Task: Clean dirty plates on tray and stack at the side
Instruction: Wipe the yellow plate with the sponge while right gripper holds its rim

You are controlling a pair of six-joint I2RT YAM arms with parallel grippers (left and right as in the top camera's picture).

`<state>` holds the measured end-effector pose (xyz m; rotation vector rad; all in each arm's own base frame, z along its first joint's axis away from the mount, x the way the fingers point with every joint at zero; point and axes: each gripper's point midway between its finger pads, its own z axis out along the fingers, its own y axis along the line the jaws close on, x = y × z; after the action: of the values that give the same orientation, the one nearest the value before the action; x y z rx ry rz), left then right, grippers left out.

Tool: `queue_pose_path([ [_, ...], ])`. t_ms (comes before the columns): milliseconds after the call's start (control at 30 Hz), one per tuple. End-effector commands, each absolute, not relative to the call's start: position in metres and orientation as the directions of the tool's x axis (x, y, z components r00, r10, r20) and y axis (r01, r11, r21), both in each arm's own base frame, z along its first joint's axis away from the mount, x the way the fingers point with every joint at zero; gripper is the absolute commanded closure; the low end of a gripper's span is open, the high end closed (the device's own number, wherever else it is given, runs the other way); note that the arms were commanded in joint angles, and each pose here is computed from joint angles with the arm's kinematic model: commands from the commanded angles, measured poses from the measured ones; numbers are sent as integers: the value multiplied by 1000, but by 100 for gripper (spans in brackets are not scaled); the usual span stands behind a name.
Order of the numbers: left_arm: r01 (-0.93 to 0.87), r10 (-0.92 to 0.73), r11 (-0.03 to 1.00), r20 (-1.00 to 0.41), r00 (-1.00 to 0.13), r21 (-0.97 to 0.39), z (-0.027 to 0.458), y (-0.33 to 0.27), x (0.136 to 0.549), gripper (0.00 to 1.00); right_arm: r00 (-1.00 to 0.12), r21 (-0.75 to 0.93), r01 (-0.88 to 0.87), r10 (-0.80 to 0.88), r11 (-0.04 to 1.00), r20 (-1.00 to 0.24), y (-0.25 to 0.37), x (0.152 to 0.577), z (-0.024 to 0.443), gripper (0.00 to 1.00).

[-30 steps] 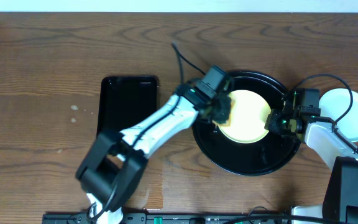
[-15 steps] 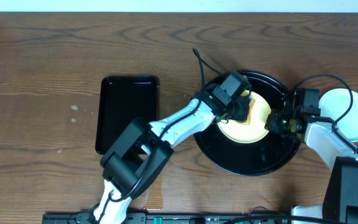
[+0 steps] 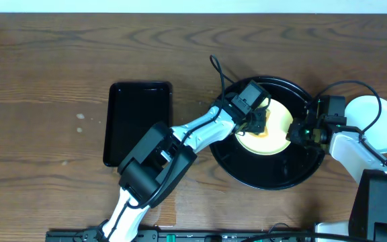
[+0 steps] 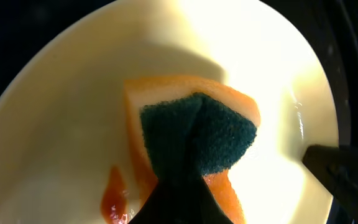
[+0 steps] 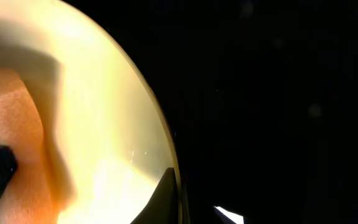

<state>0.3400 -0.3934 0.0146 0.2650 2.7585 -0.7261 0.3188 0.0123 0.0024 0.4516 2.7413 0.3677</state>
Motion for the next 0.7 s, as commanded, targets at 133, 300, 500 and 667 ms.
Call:
queue_pose_path([
  [133, 210, 136, 944, -281, -950, -252, -28, -338, 354, 92, -898, 252, 298, 360, 920, -252, 7, 308, -7, 99],
  [300, 224, 188, 969, -277, -942, -105, -34, -305, 358, 93, -899, 252, 299, 360, 920, -249, 7, 307, -7, 99],
  [500, 233, 231, 972, -298, -926, 31, -16, -289, 371, 93, -899, 252, 299, 360, 920, -249, 7, 307, -7, 99],
  [667, 222, 237, 972, -325, -916, 81, 23, -291, 387, 93, -899, 251, 299, 360, 920, -249, 7, 307, -7, 99],
])
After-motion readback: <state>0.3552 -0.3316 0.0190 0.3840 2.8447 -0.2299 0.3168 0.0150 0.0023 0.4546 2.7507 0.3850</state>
